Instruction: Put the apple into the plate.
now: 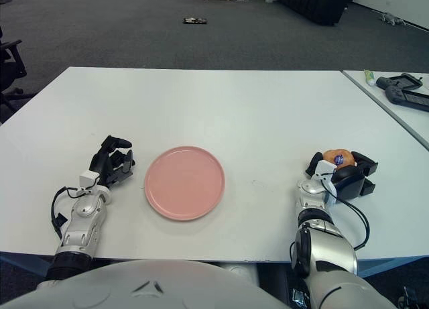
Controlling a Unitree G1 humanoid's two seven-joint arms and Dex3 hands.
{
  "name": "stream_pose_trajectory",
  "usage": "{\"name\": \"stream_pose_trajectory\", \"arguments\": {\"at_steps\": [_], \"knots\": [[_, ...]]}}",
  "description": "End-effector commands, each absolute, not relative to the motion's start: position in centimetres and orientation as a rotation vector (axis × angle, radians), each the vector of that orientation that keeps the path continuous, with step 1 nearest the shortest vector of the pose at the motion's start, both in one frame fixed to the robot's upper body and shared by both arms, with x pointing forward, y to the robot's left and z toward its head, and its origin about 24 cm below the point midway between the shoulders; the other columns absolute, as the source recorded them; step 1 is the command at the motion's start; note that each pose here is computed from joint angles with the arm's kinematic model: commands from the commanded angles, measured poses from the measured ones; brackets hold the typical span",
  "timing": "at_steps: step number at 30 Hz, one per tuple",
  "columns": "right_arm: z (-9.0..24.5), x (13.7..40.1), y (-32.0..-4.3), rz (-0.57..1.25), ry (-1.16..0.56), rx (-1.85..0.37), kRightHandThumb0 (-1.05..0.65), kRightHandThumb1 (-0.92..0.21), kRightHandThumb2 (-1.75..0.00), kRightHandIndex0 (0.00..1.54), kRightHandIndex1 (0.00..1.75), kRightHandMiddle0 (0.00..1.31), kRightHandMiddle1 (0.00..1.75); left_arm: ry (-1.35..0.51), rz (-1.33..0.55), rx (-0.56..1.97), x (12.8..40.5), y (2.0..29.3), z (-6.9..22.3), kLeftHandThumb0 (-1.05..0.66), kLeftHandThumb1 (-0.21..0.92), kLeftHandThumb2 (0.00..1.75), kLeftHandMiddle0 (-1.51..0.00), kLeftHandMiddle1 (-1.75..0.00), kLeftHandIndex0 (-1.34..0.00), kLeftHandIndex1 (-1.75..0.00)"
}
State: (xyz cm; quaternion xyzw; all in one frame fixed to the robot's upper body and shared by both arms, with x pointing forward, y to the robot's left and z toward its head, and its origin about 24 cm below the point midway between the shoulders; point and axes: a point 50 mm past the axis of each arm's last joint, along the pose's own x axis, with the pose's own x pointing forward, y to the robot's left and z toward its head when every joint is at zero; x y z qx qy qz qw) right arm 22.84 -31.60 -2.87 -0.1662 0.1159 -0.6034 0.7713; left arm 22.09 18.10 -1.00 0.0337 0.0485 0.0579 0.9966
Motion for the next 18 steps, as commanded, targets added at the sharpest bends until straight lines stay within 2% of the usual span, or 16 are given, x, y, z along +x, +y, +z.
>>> {"name": "stream_pose_trajectory", "arguments": {"at_steps": [1,18], "knots": [[-3.8,22.4,-30.6,-1.32,0.279,-0.343,0.0,-0.03,-1.63,0.84,1.68,0.59,1.75,0.12,0.131,0.085,22.0,18.4,-1.3,-0.4,0.58,0.99,-0.56,-1.75,-0.4,-1.75],[-1.9,23.4,-27.6,-1.243,-0.063,-0.444,0.0,-0.05,-1.61,0.83,1.7,0.58,1.75,0.128,0.13,0.068,21.9,18.2,-1.5,-0.39,0.61,0.95,-0.56,-1.75,-0.39,-1.75]]}}
